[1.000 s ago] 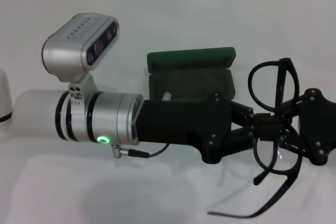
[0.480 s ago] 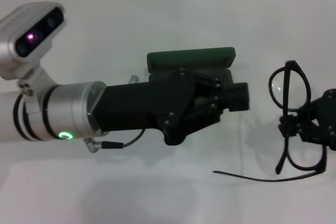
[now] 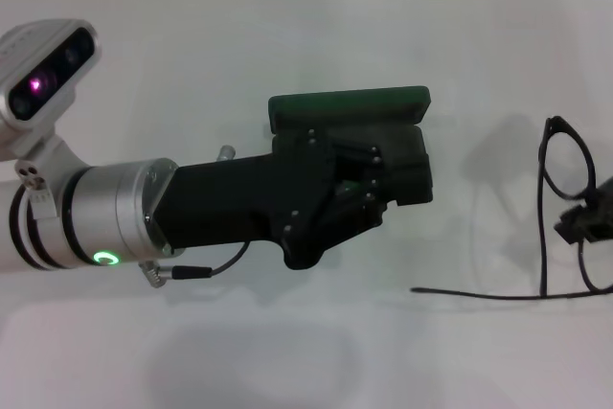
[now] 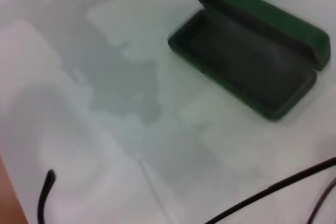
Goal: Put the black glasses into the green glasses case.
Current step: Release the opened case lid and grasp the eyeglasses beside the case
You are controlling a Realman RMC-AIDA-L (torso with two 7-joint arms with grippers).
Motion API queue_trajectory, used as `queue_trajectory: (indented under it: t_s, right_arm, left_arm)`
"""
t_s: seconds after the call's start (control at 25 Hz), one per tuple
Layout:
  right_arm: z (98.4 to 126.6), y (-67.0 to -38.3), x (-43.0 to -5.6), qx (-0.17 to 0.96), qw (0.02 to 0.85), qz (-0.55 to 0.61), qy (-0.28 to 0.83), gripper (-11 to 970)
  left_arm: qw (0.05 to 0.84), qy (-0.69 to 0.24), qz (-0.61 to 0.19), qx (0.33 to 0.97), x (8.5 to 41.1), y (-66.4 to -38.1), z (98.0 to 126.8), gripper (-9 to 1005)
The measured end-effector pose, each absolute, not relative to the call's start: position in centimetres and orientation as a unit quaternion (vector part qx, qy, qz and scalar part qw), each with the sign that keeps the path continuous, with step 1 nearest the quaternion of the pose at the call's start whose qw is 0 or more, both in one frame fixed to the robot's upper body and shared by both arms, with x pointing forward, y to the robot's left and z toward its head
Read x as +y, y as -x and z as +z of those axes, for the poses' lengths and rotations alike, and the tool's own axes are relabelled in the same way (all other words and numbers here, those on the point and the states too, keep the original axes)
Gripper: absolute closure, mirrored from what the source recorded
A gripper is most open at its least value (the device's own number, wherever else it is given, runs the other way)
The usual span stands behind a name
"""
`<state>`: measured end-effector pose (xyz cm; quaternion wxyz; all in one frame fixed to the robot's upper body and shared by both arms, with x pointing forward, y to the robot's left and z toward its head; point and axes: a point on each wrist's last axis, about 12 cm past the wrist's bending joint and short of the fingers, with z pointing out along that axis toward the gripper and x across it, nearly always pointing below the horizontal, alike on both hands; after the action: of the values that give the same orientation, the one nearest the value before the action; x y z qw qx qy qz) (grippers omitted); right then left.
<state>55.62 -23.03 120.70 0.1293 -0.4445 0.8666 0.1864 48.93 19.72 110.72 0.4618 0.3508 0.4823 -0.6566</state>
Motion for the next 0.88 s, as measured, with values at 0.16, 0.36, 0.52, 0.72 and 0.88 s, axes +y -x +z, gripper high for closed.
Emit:
queue_trajectory:
  t_s: [0.16,0.36,0.52,0.72,0.88]
  right_arm:
    - [119.7,-56.2,-22.5,0.875,0.089,0.151,0.451,861]
    - [118.7,-56.5,-22.8,0.889,0.059,0.132,0.434,861]
    - [118.6,-56.8,-23.0,0.891,0.061,0.120,0.433,861]
    - [117.8,-56.8,-23.7,0.896,0.059,0.097,0.429,860]
    - [117.0,-56.6,-24.4,0.900,0.053,0.083,0.425,785]
  left_arm:
    - [0.462,-0.349,-0.656,0.484,19.7,-48.8,110.5,944]
    - [0.462,-0.346,-0.657,0.485,19.7,-48.6,110.4,944]
    - [0.463,-0.345,-0.656,0.487,19.7,-48.5,110.3,944]
    - [0.460,-0.348,-0.655,0.488,19.5,-48.4,110.1,944]
    - [0.460,-0.350,-0.652,0.491,19.4,-48.3,109.9,944]
